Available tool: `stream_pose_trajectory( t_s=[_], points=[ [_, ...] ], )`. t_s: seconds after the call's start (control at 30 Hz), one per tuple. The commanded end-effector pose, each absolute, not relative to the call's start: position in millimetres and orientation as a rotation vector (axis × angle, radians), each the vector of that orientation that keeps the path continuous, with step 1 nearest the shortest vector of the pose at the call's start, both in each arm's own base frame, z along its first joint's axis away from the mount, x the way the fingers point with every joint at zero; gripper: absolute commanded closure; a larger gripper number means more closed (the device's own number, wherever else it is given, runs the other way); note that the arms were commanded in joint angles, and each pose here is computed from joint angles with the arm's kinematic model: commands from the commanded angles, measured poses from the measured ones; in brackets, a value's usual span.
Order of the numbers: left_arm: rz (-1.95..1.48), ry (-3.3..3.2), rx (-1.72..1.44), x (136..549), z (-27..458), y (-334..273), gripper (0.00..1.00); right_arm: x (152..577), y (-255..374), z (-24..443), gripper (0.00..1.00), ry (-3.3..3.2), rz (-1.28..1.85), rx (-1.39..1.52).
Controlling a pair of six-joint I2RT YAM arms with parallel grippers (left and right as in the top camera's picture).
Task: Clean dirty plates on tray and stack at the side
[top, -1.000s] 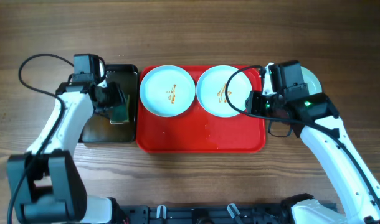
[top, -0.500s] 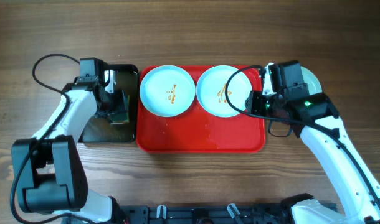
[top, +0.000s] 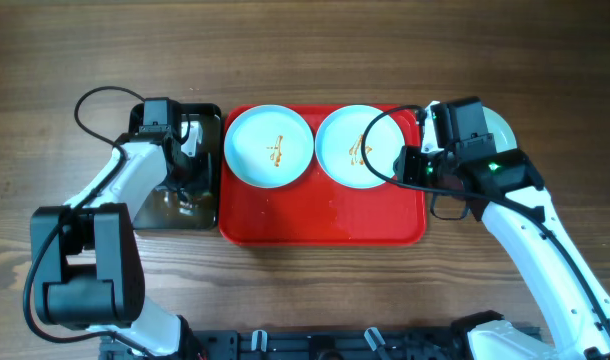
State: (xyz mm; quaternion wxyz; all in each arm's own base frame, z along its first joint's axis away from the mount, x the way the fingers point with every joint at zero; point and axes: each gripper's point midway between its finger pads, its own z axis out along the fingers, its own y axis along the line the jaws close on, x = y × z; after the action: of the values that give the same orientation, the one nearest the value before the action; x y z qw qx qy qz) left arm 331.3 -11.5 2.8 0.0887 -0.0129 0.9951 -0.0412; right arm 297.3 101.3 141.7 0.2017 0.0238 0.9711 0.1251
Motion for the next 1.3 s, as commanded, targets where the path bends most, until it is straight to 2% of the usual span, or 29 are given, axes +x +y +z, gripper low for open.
stream_pose_trajectory(
  t_s=[0.0,0.23,0.37,0.57,0.7,0.8,0.97,1.17,1.2,1.27],
  points=[
    [-0.135,2.983,-0.028,326.1,-2.9,-14.7,0.96,295.5,103.1,136.9,0.6,2.731,0.354,0.063],
    [-0.138,2.829,-0.068,341.2,47.6,-13.9,0.96,294.8,102.9,136.5,0.6,2.735,0.353,0.064],
    [-0.146,2.824,-0.106,333.9,60.0,-14.0,0.96,296.8,103.5,137.4,0.61,2.725,0.356,0.062],
    [-0.155,2.821,-0.136,334.5,60.1,-14.5,0.96,336.3,112.8,150.1,0.59,2.57,0.39,0.049],
    [-0.155,2.821,-0.136,334.4,60.0,-14.5,0.96,350.5,119.6,96.5,0.6,2.69,0.395,0.12],
    [-0.155,2.821,-0.136,334.4,60.0,-14.5,0.96,353.4,113.6,53.2,0.61,2.783,0.352,0.32],
    [-0.155,2.821,-0.136,334.4,60.0,-14.5,0.96,335.5,106.9,8.0,0.62,2.918,0.28,0.529],
    [-0.155,2.821,-0.136,334.4,60.0,-14.5,0.96,321.9,112.4,1.0,0.72,2.986,0.321,0.567],
    [-0.155,2.821,-0.136,334.4,60.0,-14.5,0.96,321.8,120.4,7.0,0.78,2.993,0.39,0.486],
    [-0.155,2.821,-0.135,334.4,60.0,-14.5,0.96,325.6,120.9,23.8,0.78,2.952,0.411,0.444]
  ],
)
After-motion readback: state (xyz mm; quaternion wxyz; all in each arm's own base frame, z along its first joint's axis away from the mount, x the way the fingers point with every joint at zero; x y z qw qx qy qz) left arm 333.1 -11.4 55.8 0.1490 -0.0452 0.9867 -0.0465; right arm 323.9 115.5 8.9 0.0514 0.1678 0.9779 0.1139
